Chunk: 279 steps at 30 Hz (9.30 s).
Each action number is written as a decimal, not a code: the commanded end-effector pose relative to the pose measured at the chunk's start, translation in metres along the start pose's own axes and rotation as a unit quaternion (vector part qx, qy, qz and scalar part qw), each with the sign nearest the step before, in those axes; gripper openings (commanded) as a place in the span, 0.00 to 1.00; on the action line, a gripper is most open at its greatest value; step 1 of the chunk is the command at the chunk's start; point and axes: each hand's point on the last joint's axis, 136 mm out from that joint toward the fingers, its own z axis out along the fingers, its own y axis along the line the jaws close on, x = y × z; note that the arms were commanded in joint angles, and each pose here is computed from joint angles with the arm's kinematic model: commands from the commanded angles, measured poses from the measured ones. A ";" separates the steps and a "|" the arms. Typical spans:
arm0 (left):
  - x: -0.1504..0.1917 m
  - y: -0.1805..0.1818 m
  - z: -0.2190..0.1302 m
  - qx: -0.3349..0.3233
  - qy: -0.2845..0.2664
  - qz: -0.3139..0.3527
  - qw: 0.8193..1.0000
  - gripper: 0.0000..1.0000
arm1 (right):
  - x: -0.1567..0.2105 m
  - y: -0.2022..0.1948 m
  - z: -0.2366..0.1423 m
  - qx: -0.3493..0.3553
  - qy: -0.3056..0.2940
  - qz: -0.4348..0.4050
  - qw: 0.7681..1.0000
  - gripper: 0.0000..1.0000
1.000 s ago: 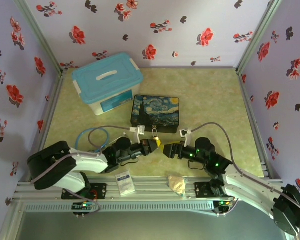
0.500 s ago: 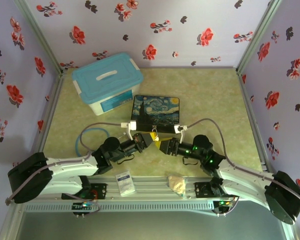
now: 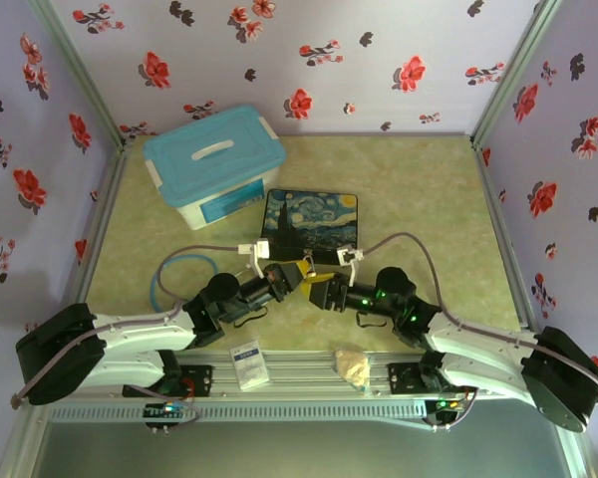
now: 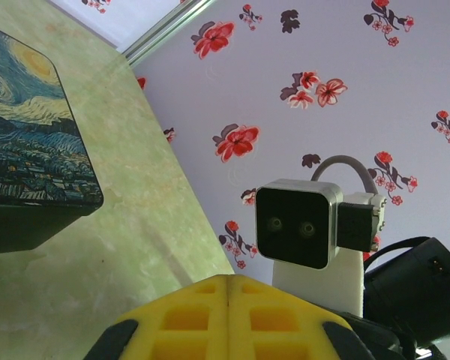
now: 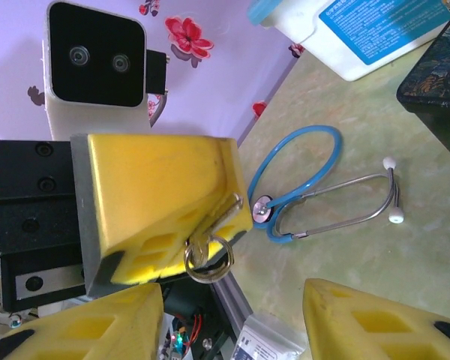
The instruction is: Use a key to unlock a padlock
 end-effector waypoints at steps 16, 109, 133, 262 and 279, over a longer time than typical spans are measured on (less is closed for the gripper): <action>0.012 0.030 0.000 -0.043 0.002 -0.042 0.998 0.00 | -0.017 -0.002 0.015 0.048 -0.012 -0.084 0.995 0.24; 0.074 0.129 -0.020 -0.252 0.071 -0.041 0.964 0.13 | 0.082 -0.140 -0.056 0.353 0.133 -0.013 0.926 0.33; 0.069 0.126 -0.022 -0.253 0.069 -0.028 0.965 0.13 | 0.098 -0.152 -0.042 0.392 0.235 -0.023 0.889 0.40; -0.064 -0.071 -0.021 0.021 -0.021 0.071 0.997 0.00 | -0.084 0.092 -0.001 -0.222 -0.110 -0.008 0.969 0.71; -0.072 -0.070 -0.022 0.039 -0.049 0.029 0.998 0.00 | -0.080 0.089 0.003 -0.207 -0.128 -0.023 0.970 0.42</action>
